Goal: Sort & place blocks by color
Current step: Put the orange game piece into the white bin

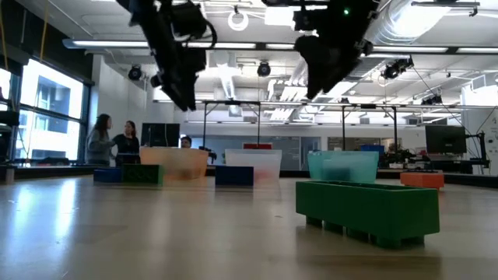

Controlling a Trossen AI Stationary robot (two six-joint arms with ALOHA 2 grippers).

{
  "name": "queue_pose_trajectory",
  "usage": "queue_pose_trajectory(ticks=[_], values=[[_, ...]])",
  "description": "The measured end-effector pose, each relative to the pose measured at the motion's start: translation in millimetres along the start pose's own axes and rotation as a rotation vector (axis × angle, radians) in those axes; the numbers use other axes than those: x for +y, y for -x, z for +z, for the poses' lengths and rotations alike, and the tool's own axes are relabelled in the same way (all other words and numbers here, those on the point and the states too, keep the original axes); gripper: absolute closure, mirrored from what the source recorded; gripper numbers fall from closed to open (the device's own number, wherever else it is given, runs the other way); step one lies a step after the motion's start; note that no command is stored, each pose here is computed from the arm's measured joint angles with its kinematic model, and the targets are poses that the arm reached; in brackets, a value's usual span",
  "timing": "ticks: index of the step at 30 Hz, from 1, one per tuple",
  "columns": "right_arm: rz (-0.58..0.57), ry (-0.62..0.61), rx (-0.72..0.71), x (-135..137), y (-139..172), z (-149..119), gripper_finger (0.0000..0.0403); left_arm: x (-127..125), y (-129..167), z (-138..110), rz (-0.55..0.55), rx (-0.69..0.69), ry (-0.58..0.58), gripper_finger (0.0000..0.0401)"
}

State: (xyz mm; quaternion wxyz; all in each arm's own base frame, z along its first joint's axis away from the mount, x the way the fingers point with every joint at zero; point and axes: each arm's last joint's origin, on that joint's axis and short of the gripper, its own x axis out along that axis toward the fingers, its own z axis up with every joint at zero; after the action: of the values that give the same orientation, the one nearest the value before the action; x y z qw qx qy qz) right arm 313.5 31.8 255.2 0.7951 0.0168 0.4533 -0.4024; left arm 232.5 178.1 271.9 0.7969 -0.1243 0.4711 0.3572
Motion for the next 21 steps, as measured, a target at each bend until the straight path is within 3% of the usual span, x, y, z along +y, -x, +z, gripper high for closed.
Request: queue_pose_trajectory(ticks=[7,21], values=[[-0.047,-0.033,0.147,-9.6,1.3,-12.7,0.0132,-18.2,34.6,-10.5,-0.059,-0.105,-0.026,0.0192],[-0.179,-0.087,0.309,-25.6,6.5,-27.5,0.0132,-49.6,47.3,-51.9,-0.155,-0.234,-0.018,0.0192]])
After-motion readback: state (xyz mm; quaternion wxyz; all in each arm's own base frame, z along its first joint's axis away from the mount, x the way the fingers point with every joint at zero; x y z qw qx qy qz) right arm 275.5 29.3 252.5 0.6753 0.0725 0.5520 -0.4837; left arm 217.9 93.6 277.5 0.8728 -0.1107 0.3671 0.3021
